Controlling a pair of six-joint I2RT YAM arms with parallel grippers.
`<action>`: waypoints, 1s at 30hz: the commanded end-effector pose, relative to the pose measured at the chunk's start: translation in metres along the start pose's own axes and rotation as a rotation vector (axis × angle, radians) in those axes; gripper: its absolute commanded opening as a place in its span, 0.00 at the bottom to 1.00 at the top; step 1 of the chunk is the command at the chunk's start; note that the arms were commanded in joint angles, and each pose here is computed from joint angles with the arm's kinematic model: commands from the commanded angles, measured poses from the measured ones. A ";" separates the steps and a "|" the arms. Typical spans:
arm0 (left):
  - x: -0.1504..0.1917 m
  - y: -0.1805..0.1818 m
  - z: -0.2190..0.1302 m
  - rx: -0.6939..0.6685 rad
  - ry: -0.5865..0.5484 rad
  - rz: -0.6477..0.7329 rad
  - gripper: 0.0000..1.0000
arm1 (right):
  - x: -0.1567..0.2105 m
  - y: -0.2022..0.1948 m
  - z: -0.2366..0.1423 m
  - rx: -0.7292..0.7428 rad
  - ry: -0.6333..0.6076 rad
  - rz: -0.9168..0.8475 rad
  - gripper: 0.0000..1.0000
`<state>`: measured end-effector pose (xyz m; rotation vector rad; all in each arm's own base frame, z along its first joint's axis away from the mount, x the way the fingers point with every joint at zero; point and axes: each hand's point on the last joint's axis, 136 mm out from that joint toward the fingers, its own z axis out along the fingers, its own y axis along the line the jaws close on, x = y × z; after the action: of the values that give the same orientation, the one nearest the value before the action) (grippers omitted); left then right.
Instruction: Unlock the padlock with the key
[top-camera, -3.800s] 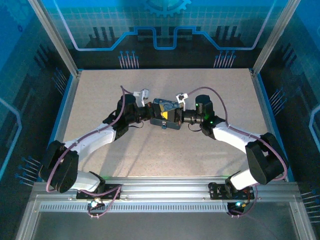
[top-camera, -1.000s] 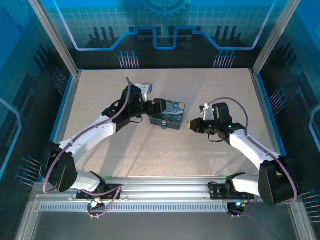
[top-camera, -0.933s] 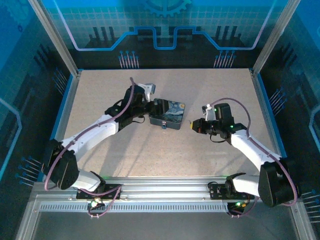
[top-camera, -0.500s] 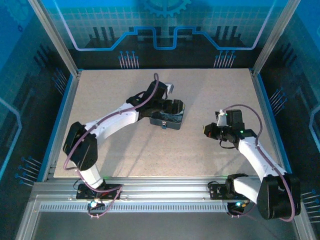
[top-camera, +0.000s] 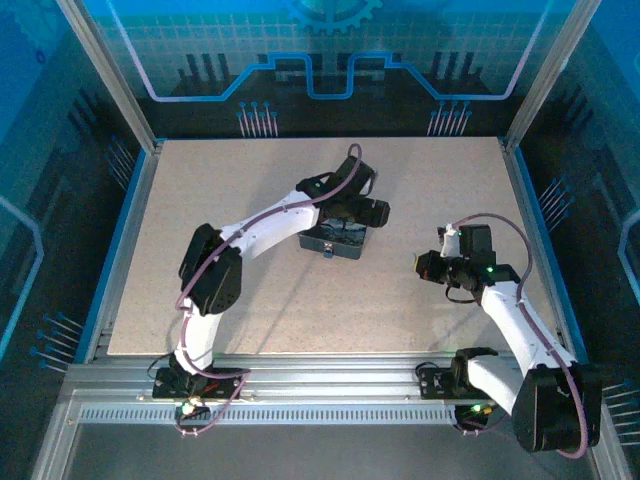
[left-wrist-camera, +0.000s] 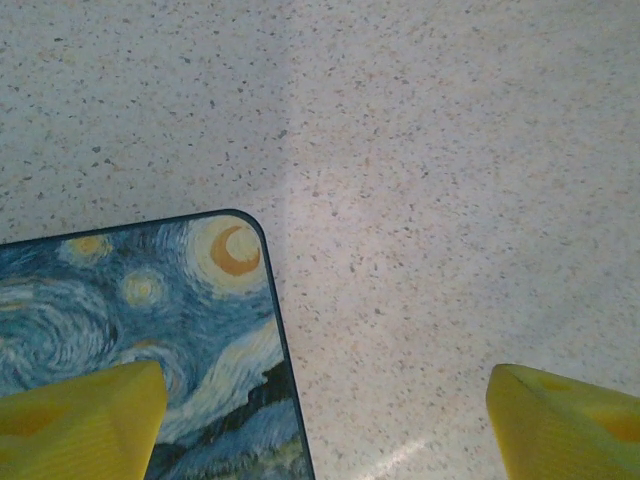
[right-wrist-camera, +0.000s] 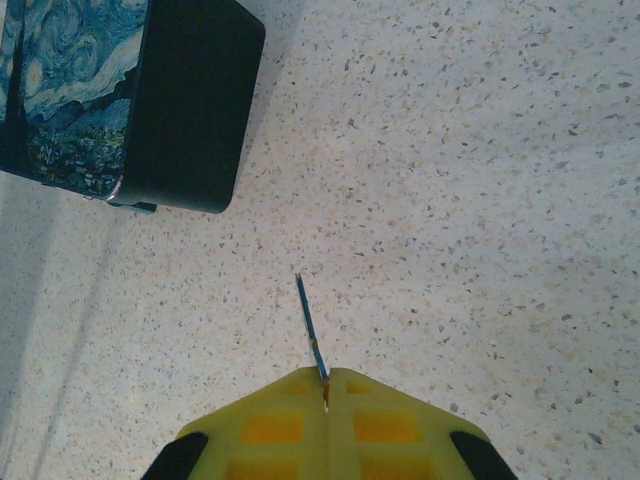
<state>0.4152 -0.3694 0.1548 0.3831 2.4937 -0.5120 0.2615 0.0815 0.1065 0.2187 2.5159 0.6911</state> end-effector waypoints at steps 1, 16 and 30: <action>0.006 0.002 0.014 -0.024 0.055 0.031 0.85 | 0.007 -0.008 0.002 0.019 0.027 0.005 0.00; 0.029 -0.013 0.058 0.048 0.167 0.095 0.83 | 0.009 -0.011 0.009 0.022 0.053 -0.001 0.00; 0.064 -0.027 0.034 0.085 0.225 0.177 0.81 | 0.006 0.001 0.013 -0.053 0.068 -0.026 0.00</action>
<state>0.3970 -0.4019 0.1023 0.6555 2.5666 -0.4922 0.2597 0.0860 0.0894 0.1830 2.5837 0.7144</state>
